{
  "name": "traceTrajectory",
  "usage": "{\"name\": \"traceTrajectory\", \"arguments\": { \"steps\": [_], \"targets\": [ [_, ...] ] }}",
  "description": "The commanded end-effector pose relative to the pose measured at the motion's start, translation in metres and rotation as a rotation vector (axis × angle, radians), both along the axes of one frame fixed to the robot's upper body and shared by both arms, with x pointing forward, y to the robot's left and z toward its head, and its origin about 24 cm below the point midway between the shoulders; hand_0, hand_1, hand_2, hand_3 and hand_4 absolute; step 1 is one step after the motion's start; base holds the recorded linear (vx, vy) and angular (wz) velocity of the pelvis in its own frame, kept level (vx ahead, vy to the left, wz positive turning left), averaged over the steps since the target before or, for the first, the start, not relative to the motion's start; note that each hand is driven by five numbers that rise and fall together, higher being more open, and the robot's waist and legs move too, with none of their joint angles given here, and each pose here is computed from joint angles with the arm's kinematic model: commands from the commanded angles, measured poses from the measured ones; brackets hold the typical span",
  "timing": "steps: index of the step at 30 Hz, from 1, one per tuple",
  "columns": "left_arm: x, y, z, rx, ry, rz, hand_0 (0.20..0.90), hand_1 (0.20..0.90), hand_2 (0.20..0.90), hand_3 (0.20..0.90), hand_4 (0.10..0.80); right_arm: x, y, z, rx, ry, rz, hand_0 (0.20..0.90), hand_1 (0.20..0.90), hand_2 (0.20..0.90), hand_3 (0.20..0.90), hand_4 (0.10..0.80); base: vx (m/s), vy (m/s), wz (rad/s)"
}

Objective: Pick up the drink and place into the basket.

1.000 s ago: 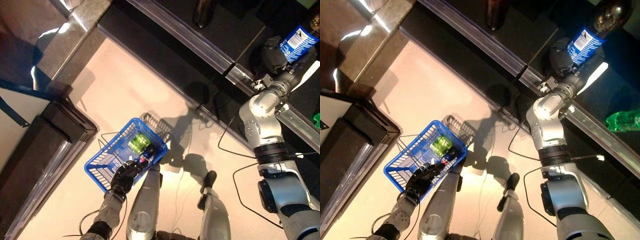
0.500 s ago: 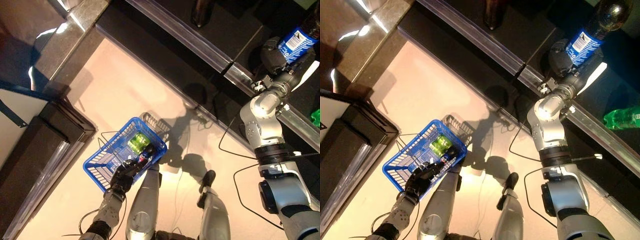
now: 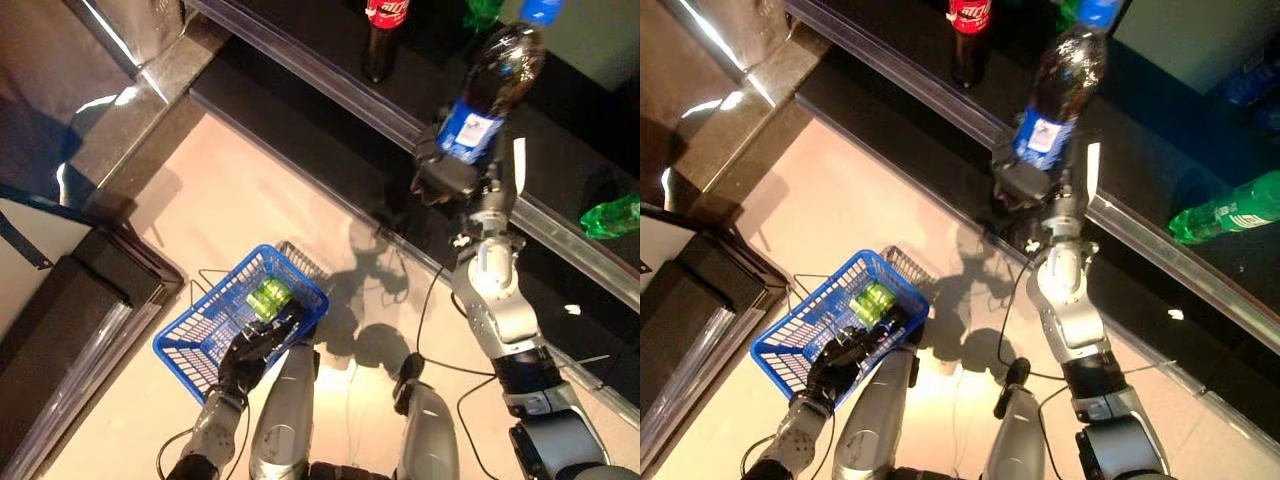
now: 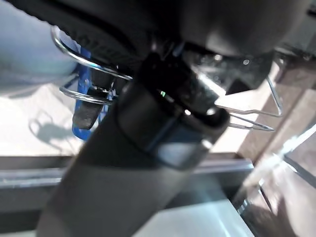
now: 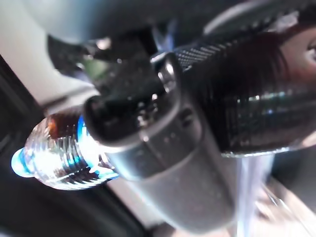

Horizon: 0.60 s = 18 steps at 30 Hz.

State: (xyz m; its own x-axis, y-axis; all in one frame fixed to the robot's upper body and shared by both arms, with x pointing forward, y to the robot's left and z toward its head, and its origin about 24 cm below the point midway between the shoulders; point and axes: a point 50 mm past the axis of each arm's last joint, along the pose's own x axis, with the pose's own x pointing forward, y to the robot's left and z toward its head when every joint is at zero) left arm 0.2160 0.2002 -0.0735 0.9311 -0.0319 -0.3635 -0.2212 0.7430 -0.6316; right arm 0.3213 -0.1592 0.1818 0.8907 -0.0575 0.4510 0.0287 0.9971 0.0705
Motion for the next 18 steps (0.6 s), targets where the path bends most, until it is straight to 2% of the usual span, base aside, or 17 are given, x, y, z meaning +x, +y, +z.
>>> {"name": "traceTrajectory", "arguments": {
  "steps": [1, 8, 18],
  "targets": [
    [0.023, 0.008, 0.08, 0.007, -0.542, -0.062, 0.3, 0.3, 0.3, 0.2, 0.1, -0.059, 0.016, 0.11, -0.007, -0.63, 0.229, 0.3, 0.3, 0.3, 0.2, 0.1, 0.0, 0.0, 0.0],
    [0.021, 0.003, 0.111, -0.023, -0.669, -0.172, 0.3, 0.3, 0.3, 0.2, 0.1, -0.059, 0.044, 0.085, -0.026, -0.467, 0.507, 0.3, 0.3, 0.3, 0.2, 0.1, 0.031, -0.022, 0.04],
    [0.012, -0.027, 0.15, -0.061, -0.823, -0.421, 0.3, 0.3, 0.3, 0.2, 0.1, -0.045, 0.078, 0.036, 0.076, -0.18, 0.652, 0.3, 0.3, 0.3, 0.2, 0.1, 0.044, -0.03, 0.2]
  ]
}}
